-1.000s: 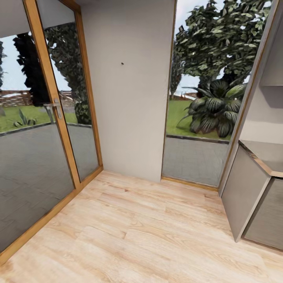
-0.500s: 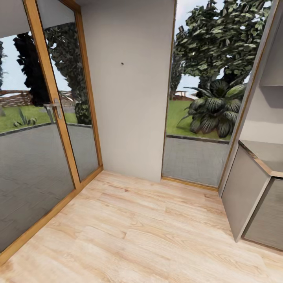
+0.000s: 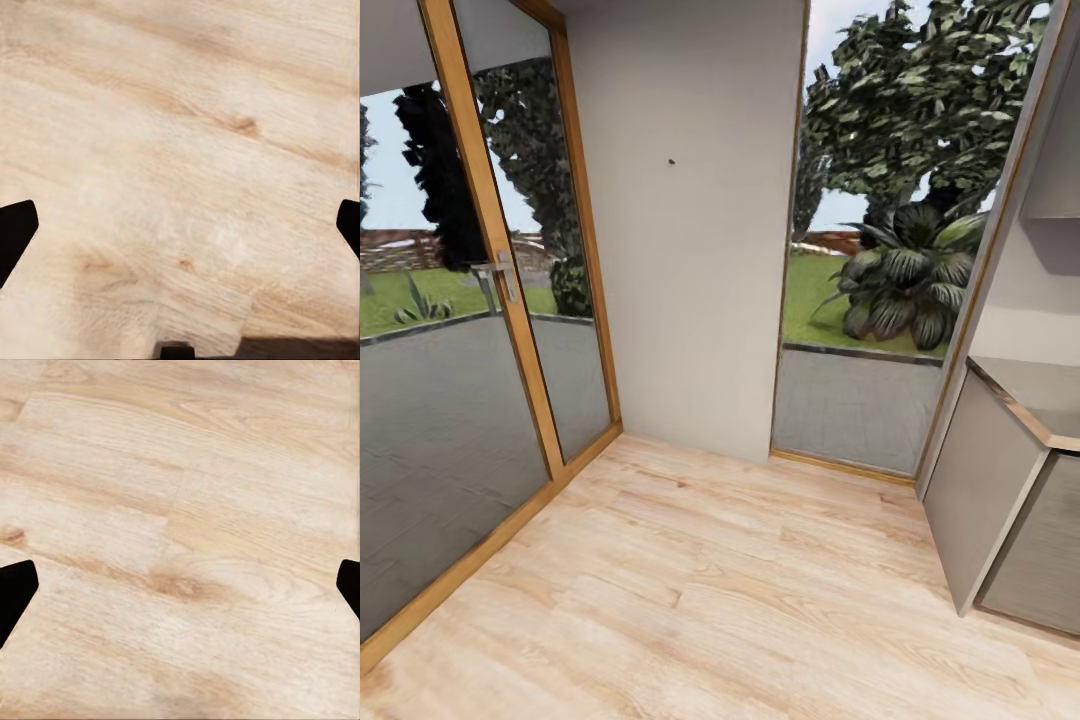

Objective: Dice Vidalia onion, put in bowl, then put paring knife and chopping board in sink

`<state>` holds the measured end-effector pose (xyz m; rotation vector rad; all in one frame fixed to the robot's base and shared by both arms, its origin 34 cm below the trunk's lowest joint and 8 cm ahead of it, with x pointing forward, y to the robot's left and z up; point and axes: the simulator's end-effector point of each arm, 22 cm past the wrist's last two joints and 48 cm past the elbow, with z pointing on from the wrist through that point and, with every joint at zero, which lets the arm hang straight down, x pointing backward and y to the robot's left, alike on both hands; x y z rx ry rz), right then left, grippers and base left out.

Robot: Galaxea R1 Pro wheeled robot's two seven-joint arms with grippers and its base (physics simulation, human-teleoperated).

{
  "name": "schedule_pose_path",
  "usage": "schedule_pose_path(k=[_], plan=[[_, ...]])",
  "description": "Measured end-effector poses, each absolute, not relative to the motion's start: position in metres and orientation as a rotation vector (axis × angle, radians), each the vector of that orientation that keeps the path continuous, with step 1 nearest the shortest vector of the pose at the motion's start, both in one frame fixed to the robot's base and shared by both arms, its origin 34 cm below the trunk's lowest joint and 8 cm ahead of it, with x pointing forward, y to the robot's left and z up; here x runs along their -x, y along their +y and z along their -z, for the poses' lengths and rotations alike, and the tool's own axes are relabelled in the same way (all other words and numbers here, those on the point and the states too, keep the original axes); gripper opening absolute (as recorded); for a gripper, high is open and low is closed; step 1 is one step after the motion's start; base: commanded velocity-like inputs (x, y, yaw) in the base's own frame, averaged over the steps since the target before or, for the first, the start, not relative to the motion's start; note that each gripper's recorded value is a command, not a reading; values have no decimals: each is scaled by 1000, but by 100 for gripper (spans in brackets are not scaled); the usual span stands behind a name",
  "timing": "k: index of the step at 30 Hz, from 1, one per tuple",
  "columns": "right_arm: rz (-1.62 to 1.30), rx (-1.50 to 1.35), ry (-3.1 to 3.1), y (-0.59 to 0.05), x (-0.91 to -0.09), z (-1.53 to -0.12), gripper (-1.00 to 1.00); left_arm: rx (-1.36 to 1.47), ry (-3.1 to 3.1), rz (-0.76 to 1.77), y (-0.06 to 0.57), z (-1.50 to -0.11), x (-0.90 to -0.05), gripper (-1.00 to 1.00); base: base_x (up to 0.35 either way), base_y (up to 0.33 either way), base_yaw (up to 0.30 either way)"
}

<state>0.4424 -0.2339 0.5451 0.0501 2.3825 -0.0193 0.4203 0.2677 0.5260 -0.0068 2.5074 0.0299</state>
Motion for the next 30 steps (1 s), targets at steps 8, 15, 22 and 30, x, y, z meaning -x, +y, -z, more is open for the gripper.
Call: schedule_pose_path(k=[8, 15, 22, 30], plan=[[14, -58, 2299, -233, -458, -560, 100, -4, 2482, -43, 276, -532, -428, 100, 0, 0, -29], [16, -62, 2290, -234, -456, -559, 100, -10, 2510, -57, 286, -524, -417, 100, 0, 0, -245], [14, -63, 2286, -234, -456, -561, 100, -10, 2515, -49, 282, -523, -414, 100, 0, -17, -272], [12, -64, 2284, -233, -457, -561, 100, -8, 2521, -52, 282, -522, -412, 100, 0, -243, -176]])
